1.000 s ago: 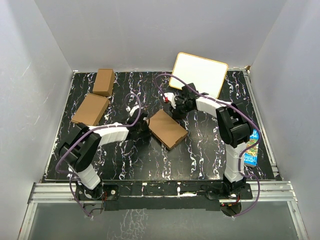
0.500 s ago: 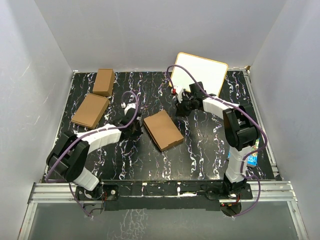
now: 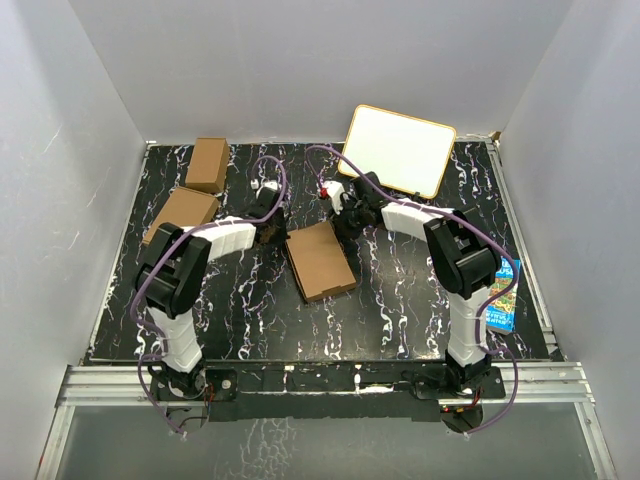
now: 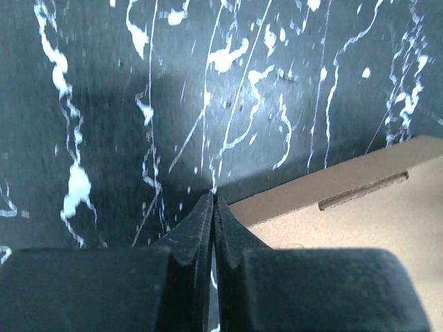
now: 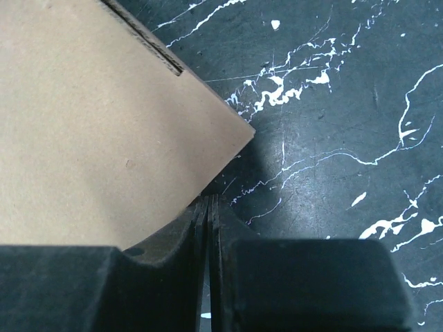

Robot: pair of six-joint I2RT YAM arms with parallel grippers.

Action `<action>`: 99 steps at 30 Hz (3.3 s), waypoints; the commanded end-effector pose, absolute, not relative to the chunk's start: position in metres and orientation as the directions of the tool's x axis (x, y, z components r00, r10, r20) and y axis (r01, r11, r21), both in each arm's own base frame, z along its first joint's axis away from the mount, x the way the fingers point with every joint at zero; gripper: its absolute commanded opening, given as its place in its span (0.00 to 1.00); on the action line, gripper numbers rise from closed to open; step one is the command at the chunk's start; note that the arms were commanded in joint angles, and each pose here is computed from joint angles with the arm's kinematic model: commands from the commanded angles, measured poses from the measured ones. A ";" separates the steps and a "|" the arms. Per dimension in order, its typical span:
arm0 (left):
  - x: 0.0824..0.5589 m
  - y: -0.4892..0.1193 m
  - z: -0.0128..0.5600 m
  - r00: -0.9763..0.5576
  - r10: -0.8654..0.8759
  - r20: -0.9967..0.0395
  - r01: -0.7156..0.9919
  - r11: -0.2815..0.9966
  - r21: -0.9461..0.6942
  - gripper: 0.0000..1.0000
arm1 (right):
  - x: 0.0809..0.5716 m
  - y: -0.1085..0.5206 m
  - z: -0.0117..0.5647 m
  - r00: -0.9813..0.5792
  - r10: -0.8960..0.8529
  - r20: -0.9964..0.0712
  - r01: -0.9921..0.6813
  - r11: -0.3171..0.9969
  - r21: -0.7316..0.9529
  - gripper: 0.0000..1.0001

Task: Fold the paper box

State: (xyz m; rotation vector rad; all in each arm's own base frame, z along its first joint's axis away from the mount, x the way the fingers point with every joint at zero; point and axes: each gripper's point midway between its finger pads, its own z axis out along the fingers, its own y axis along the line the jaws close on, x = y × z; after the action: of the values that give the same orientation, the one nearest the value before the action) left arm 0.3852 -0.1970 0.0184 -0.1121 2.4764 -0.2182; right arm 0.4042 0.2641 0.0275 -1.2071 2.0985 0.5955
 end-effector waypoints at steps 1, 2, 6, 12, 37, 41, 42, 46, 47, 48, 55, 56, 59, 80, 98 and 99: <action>0.400 -0.238 0.037 -0.781 -0.118 -0.614 0.109 0.941 -0.319 0.00 | 0.409 0.295 0.059 -0.321 -0.521 -0.791 -0.896 0.437 0.076 0.11; 0.400 -0.240 0.040 -0.779 -0.125 -0.615 0.114 0.935 -0.335 0.00 | 0.411 0.293 0.060 -0.325 -0.518 -0.791 -0.891 0.448 0.073 0.11; 0.386 -0.213 0.038 -0.782 -0.149 -0.605 0.032 0.960 -0.279 0.00 | 0.424 0.276 0.066 -0.360 -0.487 -0.796 -0.858 0.508 0.077 0.12; 0.363 -0.153 0.042 -0.779 -0.221 -0.587 -0.110 0.969 -0.219 0.10 | 0.437 0.241 0.079 -0.379 -0.457 -0.805 -0.815 0.576 0.056 0.13; 0.300 -0.249 0.045 -0.869 -0.215 -0.445 -0.031 0.922 -0.385 0.05 | 0.366 0.253 0.071 -0.361 -0.507 -0.783 -0.865 0.496 0.077 0.15; 0.296 -0.229 0.060 -0.845 -0.183 -0.503 -0.011 0.945 -0.326 0.14 | 0.378 0.230 0.095 -0.351 -0.458 -0.817 -0.846 0.528 0.067 0.19; 0.293 -0.224 0.062 -0.839 -0.178 -0.515 -0.007 0.948 -0.317 0.21 | 0.378 0.224 0.100 -0.350 -0.444 -0.825 -0.843 0.533 0.071 0.22; 0.285 -0.212 0.073 -0.811 -0.177 -0.558 0.013 0.947 -0.320 0.39 | 0.374 0.208 0.119 -0.356 -0.368 -0.859 -0.836 0.536 0.117 0.34; 0.283 -0.211 0.075 -0.806 -0.176 -0.565 0.023 0.945 -0.326 0.42 | 0.369 0.207 0.121 -0.362 -0.350 -0.864 -0.838 0.528 0.137 0.38; 0.282 -0.211 0.078 -0.799 -0.176 -0.576 0.036 0.941 -0.337 0.45 | 0.365 0.205 0.125 -0.362 -0.329 -0.872 -0.841 0.518 0.154 0.42; 0.278 -0.224 0.110 -0.710 -0.221 -0.669 0.173 0.866 -0.469 0.66 | 0.340 0.196 0.155 -0.367 -0.145 -0.919 -0.865 0.416 0.280 0.55; 0.278 -0.227 0.115 -0.693 -0.238 -0.681 0.192 0.850 -0.491 0.71 | 0.339 0.193 0.158 -0.372 -0.125 -0.920 -0.864 0.409 0.294 0.58; 0.279 -0.231 0.125 -0.647 -0.300 -0.701 0.226 0.802 -0.553 0.85 | 0.333 0.189 0.162 -0.392 -0.074 -0.917 -0.862 0.379 0.338 0.62; 0.270 -0.237 0.104 -0.674 -0.440 -0.593 0.207 0.659 -0.723 0.97 | 0.331 0.194 0.106 -0.681 -0.037 -0.732 -0.704 0.308 0.640 0.69; 0.269 -0.235 0.087 -0.705 -0.491 -0.512 0.153 0.600 -0.785 0.97 | 0.330 0.196 0.081 -0.745 -0.059 -0.665 -0.645 0.318 0.695 0.69; 0.269 -0.235 0.086 -0.706 -0.493 -0.509 0.150 0.599 -0.787 0.97 | 0.330 0.196 0.080 -0.747 -0.060 -0.662 -0.643 0.319 0.696 0.69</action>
State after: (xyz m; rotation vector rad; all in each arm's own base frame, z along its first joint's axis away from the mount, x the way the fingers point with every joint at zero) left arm 0.2675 -0.2325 0.0803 -0.2691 2.1193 -1.0765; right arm 0.3208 0.1917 0.0689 -0.5595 2.1197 1.4464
